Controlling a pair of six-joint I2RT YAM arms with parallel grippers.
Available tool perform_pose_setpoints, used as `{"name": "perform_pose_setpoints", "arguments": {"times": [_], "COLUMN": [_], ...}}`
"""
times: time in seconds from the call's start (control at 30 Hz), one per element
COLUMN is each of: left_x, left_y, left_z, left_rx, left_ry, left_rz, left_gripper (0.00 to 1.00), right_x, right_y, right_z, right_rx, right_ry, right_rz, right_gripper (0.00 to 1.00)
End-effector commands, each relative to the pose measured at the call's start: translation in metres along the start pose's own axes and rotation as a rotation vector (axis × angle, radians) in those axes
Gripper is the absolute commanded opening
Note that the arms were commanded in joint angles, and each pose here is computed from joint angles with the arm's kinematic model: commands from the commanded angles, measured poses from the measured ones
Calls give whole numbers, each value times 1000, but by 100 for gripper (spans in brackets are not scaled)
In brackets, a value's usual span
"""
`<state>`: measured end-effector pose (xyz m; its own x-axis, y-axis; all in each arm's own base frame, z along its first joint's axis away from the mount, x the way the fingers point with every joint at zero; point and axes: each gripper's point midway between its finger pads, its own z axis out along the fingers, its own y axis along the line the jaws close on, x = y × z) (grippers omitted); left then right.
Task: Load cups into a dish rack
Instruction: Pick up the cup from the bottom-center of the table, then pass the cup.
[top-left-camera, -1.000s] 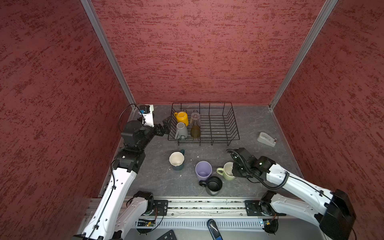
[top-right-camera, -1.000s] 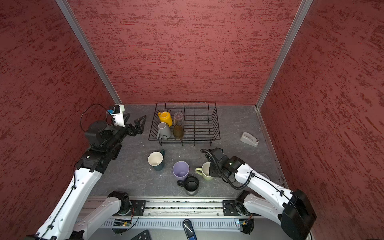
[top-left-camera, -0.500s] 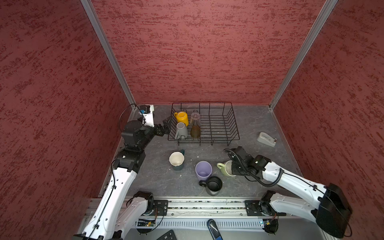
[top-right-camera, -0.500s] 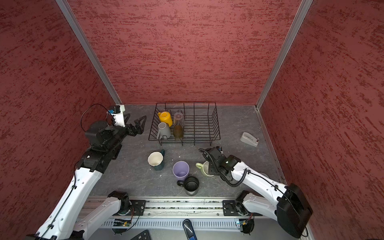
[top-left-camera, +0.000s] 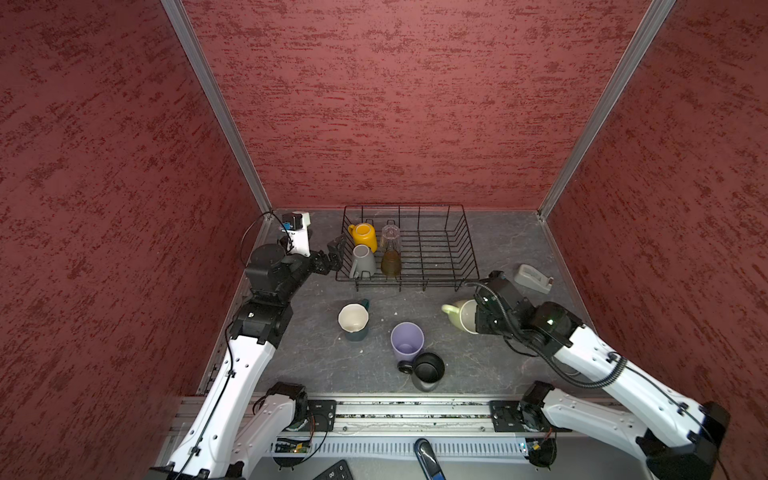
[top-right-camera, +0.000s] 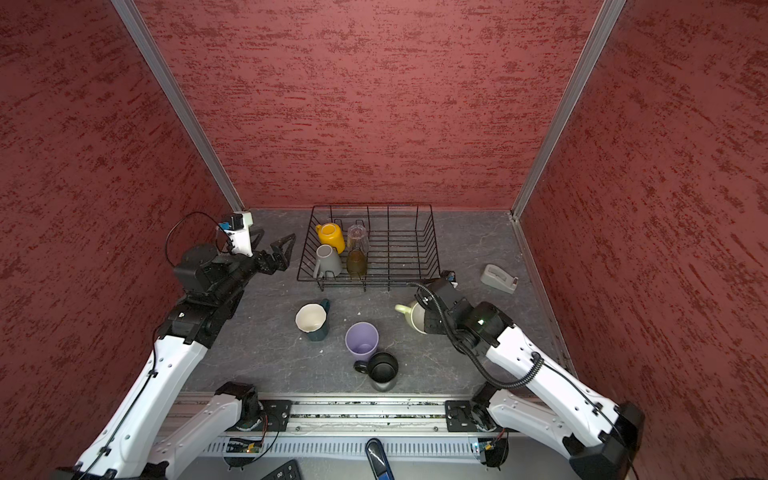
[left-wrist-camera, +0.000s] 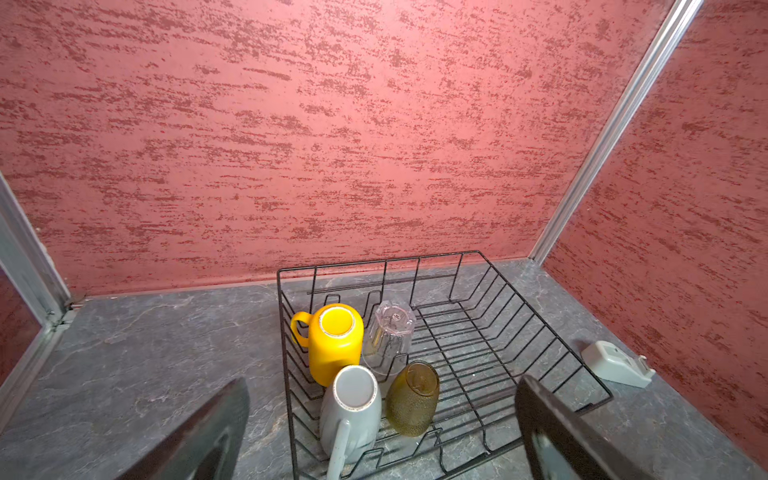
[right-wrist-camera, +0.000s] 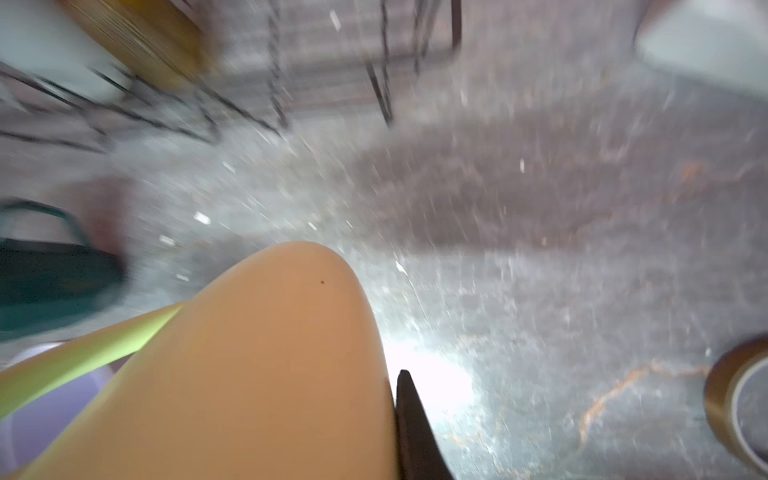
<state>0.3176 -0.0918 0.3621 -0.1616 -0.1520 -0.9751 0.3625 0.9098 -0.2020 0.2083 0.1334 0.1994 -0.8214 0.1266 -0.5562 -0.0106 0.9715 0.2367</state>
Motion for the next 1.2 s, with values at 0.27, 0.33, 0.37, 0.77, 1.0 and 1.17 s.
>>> {"name": "perform_pose_setpoints", "arguments": {"times": [0.27, 0.33, 0.37, 0.77, 1.0, 1.17], "left_x": [0, 11, 19, 64, 67, 72], "left_y": [-101, -117, -128, -177, -178, -183], "left_z": [-30, -35, -38, -49, -46, -42], "left_rx": [557, 616, 659, 897, 913, 960], "left_ry": [-171, -202, -212, -154, -161, -137], "left_rz": [66, 102, 130, 196, 190, 179], "left_gripper": [100, 100, 100, 100, 100, 100], "right_x": [-92, -101, -105, -109, -100, -91], "right_y": [92, 106, 112, 149, 159, 168], "right_z": [-37, -38, -39, -70, -98, -102], "right_rx": [-514, -601, -647, -1001, -1149, -1229], "right_ry": [-247, -248, -249, -254, -274, -213], "right_rz": [32, 24, 18, -34, -93, -124], "right_gripper": [0, 0, 0, 0, 0, 0]}}
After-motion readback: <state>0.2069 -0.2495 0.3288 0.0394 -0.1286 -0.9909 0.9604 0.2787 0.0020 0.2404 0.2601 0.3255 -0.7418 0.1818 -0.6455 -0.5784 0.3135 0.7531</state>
